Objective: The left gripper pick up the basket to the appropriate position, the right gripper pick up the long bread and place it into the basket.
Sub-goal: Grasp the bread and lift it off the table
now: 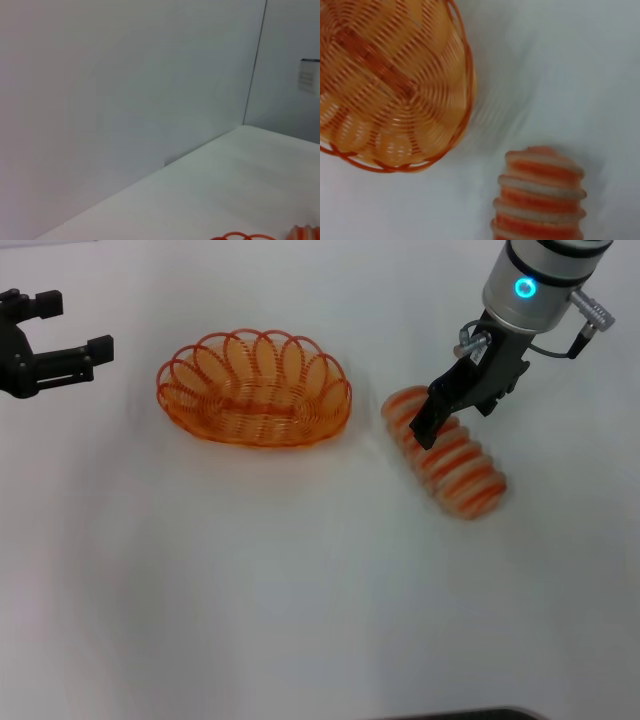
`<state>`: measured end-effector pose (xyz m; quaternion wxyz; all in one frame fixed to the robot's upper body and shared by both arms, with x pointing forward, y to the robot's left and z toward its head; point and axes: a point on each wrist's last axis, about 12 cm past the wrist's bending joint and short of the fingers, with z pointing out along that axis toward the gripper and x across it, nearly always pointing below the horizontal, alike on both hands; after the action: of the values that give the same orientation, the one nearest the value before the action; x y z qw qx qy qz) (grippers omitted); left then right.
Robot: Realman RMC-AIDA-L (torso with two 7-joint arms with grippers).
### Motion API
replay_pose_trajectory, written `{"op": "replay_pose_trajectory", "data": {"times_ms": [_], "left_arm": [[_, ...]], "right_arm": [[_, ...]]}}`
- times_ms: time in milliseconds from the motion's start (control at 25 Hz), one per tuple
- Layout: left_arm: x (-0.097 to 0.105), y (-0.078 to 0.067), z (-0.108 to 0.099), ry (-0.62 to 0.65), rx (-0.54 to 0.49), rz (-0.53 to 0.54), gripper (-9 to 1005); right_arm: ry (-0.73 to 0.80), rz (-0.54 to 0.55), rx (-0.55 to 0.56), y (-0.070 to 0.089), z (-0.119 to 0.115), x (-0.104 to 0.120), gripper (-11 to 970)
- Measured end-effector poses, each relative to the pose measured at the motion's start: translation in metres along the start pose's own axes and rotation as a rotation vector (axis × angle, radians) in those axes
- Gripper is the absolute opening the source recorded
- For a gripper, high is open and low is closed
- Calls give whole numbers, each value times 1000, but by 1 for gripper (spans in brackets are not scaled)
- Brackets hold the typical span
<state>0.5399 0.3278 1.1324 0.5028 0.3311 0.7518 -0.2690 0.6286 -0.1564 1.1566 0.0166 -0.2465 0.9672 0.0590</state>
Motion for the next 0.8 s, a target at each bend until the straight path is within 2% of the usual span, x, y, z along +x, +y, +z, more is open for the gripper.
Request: {"op": "replay_pose_trajectory", "data": {"times_ms": [800], "left_arm": [[0, 0, 0, -7, 1, -3, 876]], "right_arm": [[20, -27, 8, 7, 14, -3, 954]]}}
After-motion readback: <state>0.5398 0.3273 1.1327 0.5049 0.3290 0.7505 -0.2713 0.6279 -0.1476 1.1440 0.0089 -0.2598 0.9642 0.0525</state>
